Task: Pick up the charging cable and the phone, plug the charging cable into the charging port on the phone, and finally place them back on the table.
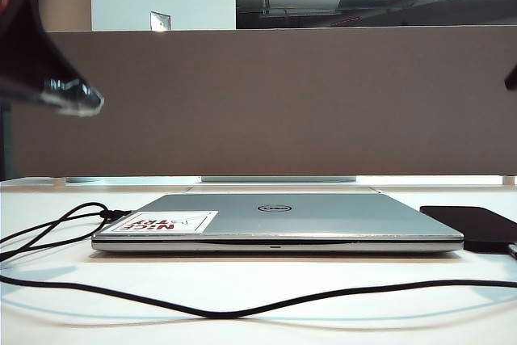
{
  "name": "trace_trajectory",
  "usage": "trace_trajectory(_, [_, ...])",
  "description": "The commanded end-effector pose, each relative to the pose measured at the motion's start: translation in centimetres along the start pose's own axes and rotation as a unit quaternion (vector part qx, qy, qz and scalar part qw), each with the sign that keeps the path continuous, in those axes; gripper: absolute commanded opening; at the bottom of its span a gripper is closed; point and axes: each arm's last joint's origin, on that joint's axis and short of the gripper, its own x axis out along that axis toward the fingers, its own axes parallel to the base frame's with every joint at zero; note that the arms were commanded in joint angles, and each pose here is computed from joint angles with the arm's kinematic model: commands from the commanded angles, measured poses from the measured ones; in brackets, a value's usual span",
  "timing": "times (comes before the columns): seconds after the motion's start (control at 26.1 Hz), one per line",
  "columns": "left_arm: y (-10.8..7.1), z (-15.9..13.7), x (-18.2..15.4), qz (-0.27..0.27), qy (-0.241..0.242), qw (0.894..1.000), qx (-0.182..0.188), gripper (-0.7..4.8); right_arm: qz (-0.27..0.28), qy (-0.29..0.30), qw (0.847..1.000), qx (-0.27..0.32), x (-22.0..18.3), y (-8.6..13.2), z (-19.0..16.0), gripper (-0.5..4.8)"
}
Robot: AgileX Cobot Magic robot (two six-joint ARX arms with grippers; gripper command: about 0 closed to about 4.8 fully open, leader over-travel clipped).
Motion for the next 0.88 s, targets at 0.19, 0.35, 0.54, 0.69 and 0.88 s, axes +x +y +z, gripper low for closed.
trace_trajectory(0.19, [0.4, -2.4, 0.8, -0.005, -0.035, 0.999, 0.004, -0.06, -0.006, 0.066, 0.998, 0.014, 0.0, -0.1, -1.7, -0.08])
trace_trajectory(0.35, [0.4, -2.3, 0.5, -0.006, -0.044, 0.999, 0.006, -0.06, -0.006, 0.065, 0.998, 0.014, 0.0, -0.1, -1.7, -0.08])
trace_trajectory(0.54, [0.3, -1.7, -0.8, -0.004, -0.09, 0.996, 0.01, -0.06, -0.006, 0.065, 0.998, 0.013, 0.0, -0.1, -1.7, -0.08])
trace_trajectory(0.69, [1.7, -2.0, -2.3, 0.048, -0.146, 0.988, -0.001, -0.06, -0.005, 0.065, 0.998, 0.013, 0.0, -0.1, -1.7, -0.08])
trace_trajectory(0.88, [3.6, -3.1, -3.1, 0.126, -0.167, 0.978, -0.012, -0.06, -0.005, 0.065, 0.998, 0.013, 0.0, -0.1, -1.7, -0.08])
